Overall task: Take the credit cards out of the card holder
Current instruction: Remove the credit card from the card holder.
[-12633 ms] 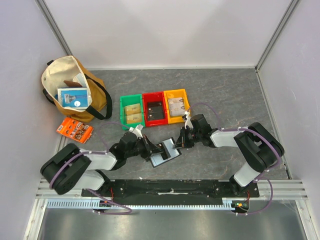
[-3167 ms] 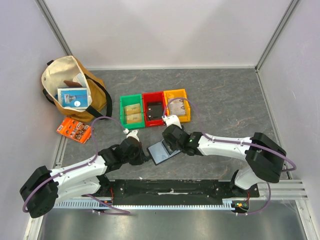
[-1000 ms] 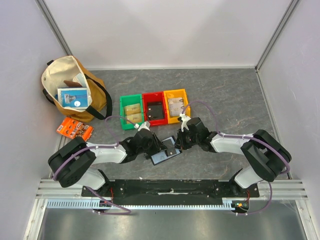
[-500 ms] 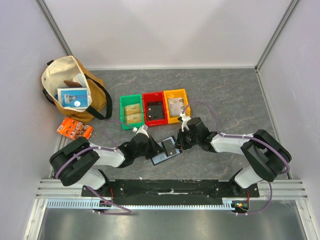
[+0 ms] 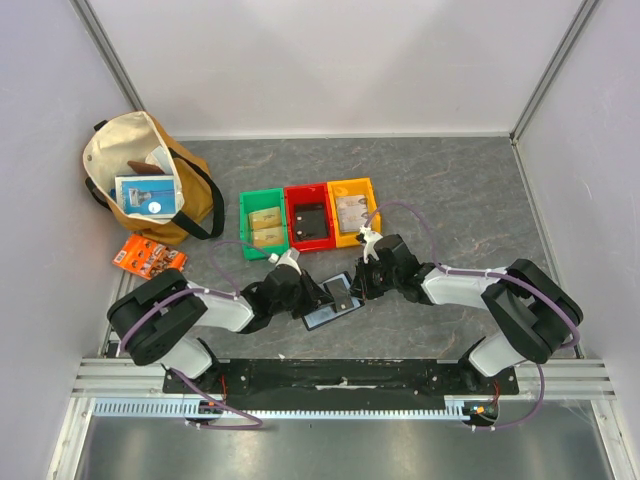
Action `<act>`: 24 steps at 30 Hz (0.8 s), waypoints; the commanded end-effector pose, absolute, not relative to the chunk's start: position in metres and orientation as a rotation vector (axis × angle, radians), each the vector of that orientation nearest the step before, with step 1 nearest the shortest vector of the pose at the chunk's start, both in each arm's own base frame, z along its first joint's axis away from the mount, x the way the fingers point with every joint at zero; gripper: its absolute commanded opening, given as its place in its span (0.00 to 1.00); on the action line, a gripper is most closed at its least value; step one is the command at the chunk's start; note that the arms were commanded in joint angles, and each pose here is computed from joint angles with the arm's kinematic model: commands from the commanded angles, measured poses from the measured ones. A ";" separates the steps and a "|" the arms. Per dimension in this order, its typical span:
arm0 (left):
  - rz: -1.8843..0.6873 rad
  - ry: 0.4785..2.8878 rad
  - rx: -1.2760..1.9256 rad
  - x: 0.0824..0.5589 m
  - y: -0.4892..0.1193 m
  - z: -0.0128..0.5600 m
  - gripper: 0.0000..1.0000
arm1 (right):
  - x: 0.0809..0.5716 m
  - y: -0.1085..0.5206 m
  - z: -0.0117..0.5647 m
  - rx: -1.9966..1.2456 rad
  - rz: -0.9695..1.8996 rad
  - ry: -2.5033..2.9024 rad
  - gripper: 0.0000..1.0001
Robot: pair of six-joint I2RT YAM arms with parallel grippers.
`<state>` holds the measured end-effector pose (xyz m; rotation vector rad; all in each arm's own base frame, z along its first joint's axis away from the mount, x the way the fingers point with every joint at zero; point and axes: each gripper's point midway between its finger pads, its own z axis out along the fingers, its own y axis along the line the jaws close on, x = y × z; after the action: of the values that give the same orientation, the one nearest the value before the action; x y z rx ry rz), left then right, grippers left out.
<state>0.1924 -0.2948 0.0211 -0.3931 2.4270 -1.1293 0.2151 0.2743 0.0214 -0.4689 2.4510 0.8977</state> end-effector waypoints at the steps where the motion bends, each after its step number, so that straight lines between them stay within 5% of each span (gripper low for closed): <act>1: -1.114 2.450 -0.369 0.191 -0.297 0.017 0.15 | 0.200 0.262 0.003 -0.466 0.860 2.541 0.13; 3: -1.118 2.442 -0.376 0.190 -0.295 0.019 0.02 | 0.200 0.261 0.001 -0.461 0.854 2.548 0.12; 24: -0.919 2.393 -0.398 0.166 -0.223 0.046 0.02 | 0.211 0.248 0.005 -0.415 0.786 2.571 0.11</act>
<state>0.1695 -0.2451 0.0513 -0.4420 2.3745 -1.0582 0.2190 0.2700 0.0192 -0.4091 2.4781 0.9175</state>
